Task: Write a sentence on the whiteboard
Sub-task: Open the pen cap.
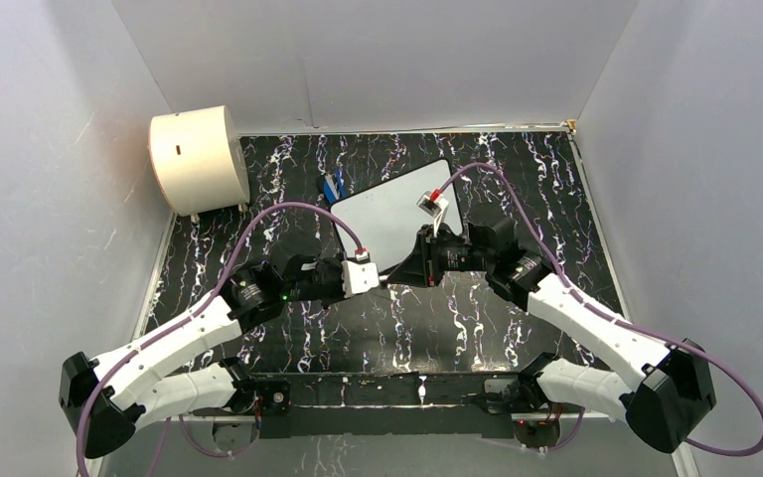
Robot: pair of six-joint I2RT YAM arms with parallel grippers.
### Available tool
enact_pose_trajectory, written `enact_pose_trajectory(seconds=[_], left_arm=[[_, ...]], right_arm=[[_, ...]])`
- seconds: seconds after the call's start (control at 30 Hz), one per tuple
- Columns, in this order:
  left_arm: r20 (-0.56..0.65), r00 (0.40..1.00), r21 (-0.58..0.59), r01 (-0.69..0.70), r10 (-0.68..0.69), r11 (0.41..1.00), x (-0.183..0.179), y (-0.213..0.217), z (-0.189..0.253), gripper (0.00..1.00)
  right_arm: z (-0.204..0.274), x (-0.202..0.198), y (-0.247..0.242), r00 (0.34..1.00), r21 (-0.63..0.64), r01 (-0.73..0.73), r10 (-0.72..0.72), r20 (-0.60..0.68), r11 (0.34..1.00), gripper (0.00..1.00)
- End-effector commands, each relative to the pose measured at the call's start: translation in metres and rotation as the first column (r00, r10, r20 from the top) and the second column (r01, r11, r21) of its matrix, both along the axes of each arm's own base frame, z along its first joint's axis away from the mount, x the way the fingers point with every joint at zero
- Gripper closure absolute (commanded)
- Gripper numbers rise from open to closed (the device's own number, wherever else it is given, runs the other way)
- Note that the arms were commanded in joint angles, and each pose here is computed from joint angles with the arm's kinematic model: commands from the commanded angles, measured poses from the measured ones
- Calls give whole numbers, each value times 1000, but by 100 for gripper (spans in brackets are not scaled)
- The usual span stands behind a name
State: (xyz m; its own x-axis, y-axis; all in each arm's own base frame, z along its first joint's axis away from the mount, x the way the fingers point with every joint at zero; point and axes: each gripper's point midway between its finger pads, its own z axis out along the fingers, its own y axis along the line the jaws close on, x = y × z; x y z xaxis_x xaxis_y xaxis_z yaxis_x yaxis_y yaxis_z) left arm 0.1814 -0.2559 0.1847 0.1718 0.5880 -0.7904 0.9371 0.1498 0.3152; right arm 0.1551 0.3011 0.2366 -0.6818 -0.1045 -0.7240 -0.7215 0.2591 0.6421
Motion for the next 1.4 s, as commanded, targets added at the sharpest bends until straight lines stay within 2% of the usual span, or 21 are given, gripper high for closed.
enact_pose_trajectory(seconds=[0.0,0.2,0.53,0.8,1.37], left_arm=[[46,999,-24,8,-7,1000,3,-1,9,100],[50,999,-16,14,-13,1000,3,0,7,100],[42,999,-11,23,-23,1000,2,-1,5,100],[34,999,-8,27,-27,1000,1,-2,3,100],[8,999,-5,43,-43,999,-1,-6,-1,100]], right_arm=[[8,2,4,1000,1,-4,4,-16,1000,71],[9,4,8,999,-22,-25,25,-32,999,58],[19,5,14,998,3,-52,52,-29,999,55],[17,4,16,996,4,-72,72,-44,997,57],[13,3,18,994,-1,-98,98,-58,995,72]])
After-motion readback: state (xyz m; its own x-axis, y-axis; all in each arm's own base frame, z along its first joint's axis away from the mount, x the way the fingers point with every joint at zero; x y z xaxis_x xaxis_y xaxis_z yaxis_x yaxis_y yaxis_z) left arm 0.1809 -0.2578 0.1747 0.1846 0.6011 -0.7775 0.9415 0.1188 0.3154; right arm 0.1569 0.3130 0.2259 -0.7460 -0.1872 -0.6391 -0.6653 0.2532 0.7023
